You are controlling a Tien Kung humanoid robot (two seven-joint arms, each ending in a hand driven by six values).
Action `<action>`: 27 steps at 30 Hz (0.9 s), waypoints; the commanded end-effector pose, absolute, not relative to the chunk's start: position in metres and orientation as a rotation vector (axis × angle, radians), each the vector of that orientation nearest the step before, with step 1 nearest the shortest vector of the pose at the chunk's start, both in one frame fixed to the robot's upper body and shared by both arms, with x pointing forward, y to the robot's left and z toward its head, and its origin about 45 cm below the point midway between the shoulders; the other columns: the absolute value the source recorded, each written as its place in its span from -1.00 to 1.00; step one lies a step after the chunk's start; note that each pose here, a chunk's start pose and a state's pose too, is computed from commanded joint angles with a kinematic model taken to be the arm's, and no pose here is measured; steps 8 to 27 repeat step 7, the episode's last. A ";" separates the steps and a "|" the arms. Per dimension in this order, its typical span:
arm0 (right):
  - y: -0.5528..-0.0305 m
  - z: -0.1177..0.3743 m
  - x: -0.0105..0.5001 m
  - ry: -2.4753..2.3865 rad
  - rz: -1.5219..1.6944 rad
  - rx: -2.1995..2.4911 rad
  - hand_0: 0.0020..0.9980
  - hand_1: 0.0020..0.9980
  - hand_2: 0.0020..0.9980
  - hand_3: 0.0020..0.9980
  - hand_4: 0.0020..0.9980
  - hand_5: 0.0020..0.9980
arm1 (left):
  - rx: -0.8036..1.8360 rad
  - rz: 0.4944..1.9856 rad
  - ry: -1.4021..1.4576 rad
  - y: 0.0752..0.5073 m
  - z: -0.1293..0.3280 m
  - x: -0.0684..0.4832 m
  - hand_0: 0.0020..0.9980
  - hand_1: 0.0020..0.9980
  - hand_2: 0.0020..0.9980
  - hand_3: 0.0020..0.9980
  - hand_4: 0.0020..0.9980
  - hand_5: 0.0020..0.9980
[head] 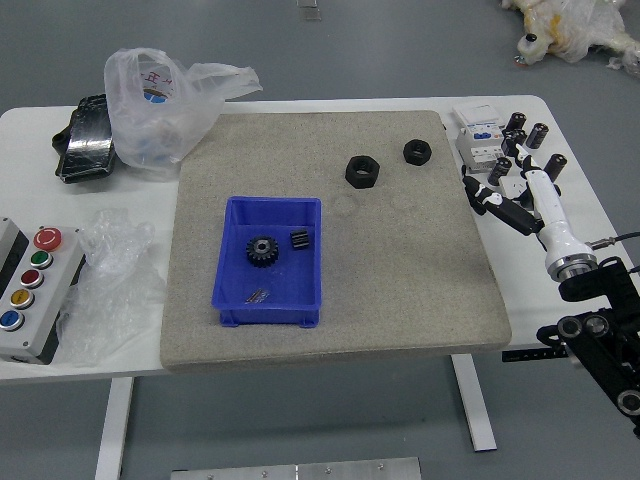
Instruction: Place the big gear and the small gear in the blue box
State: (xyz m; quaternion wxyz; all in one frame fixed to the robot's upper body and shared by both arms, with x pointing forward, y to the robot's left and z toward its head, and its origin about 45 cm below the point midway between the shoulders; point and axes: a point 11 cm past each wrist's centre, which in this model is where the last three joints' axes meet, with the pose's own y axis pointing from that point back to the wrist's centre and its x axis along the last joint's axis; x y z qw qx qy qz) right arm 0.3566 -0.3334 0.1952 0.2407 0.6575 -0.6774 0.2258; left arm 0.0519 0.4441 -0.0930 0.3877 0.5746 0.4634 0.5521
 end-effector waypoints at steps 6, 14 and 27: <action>-0.335 0.201 0.356 -1.854 0.639 1.798 1.00 1.00 1.00 1.00 0.98 0.49 | 1.456 1.394 1.182 0.440 -0.095 0.052 0.45 0.22 0.14 0.50 0.47 -0.09; -0.336 0.203 0.356 -1.856 0.643 1.797 1.00 1.00 1.00 1.00 0.98 0.49 | 1.453 1.392 1.180 0.438 -0.095 0.053 0.45 0.22 0.14 0.50 0.47 -0.09; -0.336 0.203 0.356 -1.856 0.643 1.797 1.00 1.00 1.00 1.00 0.98 0.49 | 1.453 1.392 1.180 0.438 -0.095 0.053 0.45 0.22 0.14 0.50 0.47 -0.09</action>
